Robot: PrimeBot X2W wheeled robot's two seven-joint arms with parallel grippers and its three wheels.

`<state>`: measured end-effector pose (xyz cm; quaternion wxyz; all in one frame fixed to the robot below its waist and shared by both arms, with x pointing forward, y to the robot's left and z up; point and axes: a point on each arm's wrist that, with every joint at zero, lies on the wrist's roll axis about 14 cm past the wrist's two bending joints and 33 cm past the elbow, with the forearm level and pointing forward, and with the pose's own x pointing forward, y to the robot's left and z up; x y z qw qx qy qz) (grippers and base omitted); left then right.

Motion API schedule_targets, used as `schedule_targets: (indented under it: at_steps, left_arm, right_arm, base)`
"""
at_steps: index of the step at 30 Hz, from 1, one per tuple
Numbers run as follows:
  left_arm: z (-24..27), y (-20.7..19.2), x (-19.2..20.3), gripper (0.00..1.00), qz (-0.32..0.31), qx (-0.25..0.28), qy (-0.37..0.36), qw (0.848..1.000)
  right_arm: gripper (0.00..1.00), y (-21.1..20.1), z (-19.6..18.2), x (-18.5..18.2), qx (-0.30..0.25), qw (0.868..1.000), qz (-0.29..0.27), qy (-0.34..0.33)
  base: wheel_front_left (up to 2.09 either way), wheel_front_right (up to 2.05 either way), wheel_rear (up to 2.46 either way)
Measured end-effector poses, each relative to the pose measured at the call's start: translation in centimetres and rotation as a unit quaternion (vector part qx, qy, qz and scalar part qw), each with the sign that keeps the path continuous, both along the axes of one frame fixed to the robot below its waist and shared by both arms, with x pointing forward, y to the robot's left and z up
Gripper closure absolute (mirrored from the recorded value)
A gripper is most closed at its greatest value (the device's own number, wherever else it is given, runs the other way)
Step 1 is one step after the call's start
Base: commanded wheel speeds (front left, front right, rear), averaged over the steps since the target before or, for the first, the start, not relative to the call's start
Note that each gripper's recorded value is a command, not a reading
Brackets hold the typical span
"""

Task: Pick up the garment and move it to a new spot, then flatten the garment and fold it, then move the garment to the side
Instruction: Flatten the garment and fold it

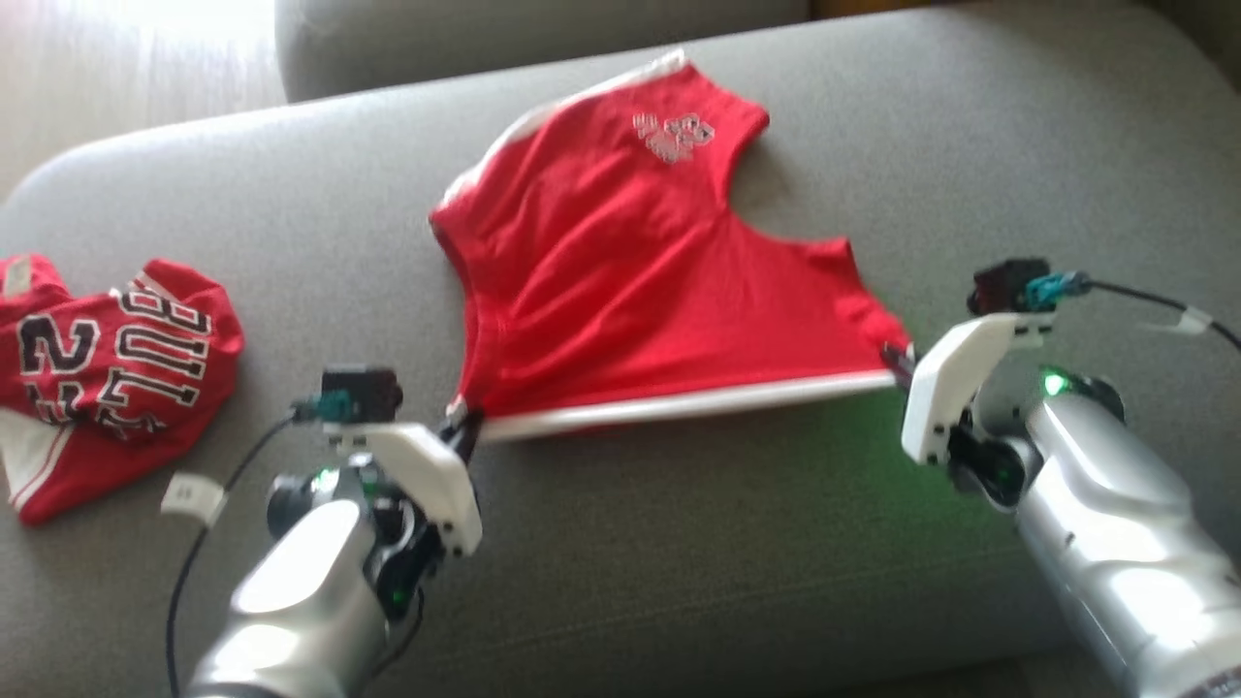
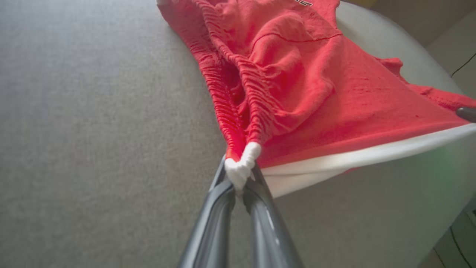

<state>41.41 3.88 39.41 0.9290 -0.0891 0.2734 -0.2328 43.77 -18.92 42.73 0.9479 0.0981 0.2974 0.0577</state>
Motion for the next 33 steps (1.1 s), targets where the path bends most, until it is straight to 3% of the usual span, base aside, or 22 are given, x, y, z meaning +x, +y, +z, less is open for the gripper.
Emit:
schedule_targets:
  at_steps: [12, 22, 33]
  left_arm:
    - [-0.4, 0.1, -4.9, 1.00, 0.003, -0.051, 0.030, 0.998]
    - [-1.6, 0.2, -9.7, 1.00, -0.008, -0.077, 0.061, 0.995]
    - [-1.8, -0.3, -13.6, 1.00, -0.027, -0.110, 0.124, 0.986]
  right_arm:
    - [1.00, 0.0, -0.4, -5.4, 0.005, 0.993, 0.073, 0.095]
    - [1.00, -0.1, -1.4, -11.0, 0.023, 0.978, 0.121, 0.171]
    - [1.00, -0.9, -1.2, -13.9, 0.038, 0.972, 0.126, 0.197]
  base:
    - [0.00, 0.00, 0.00]
    - [0.00, 0.00, 0.00]
    - [0.00, 0.00, 0.00]
